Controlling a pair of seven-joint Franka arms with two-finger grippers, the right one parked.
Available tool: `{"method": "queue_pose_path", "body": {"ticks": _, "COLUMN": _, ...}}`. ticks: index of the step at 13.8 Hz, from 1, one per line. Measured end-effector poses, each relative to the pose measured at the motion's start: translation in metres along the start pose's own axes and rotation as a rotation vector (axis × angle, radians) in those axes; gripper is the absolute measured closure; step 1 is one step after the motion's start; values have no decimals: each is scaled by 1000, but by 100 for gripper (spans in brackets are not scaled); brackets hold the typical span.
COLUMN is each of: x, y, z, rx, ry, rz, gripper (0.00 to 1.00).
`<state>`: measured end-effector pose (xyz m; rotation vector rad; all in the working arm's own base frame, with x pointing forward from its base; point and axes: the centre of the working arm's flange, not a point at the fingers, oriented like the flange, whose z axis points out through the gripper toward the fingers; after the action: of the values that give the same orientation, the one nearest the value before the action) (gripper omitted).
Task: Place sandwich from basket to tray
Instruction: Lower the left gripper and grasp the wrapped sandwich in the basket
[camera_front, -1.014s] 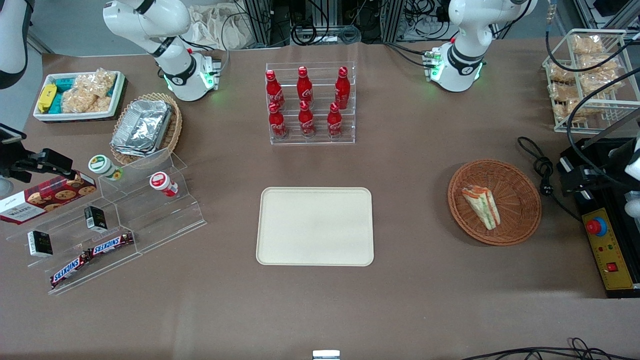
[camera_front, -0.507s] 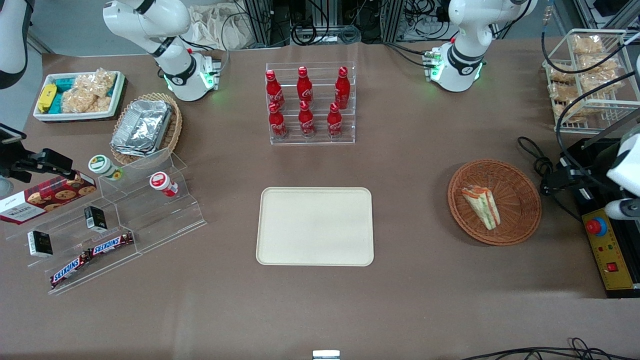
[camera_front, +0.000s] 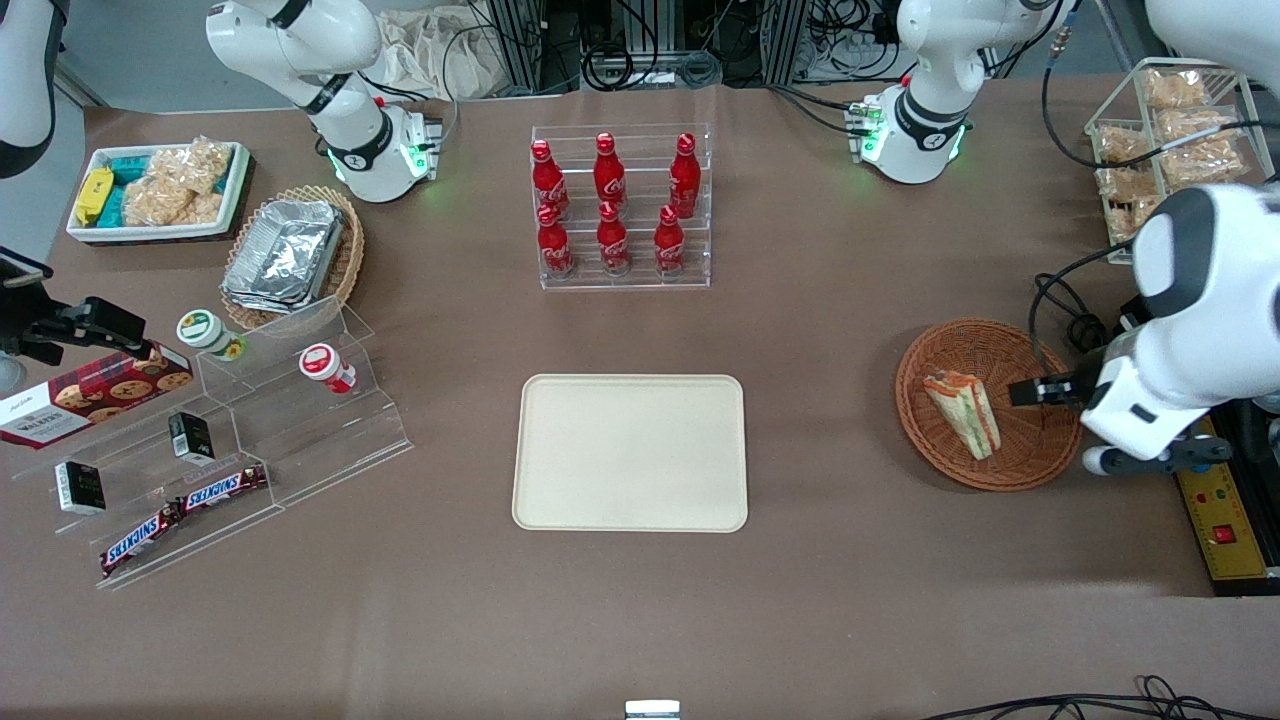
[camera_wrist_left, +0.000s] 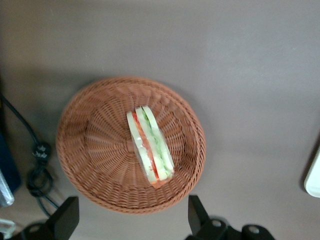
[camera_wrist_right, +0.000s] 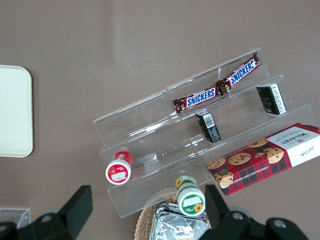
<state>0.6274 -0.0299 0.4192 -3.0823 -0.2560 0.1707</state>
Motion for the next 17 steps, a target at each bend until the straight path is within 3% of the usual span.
{"method": "queue_pose_path", "body": {"ticks": 5, "x": -7, "y": 9, "z": 97, "rx": -29, "ry": 26, "rz": -236, "gripper": 3}}
{"method": "queue_pose_path", "body": {"ticks": 8, "x": -16, "y": 10, "z": 144, "rx": -31, "ry": 21, "rz": -259, "gripper": 3}}
{"method": "queue_pose_path", "body": {"ticks": 12, "x": -28, "y": 6, "z": 174, "rx": -38, "ry": 48, "rz": -260, "gripper": 4}}
{"method": "queue_pose_path", "body": {"ticks": 13, "x": -29, "y": 5, "z": 179, "rx": -36, "ry": 52, "rz": -260, "gripper": 7}}
{"method": "queue_pose_path", "body": {"ticks": 17, "x": -29, "y": 2, "z": 186, "rx": -22, "ry": 43, "rz": -265, "gripper": 51}}
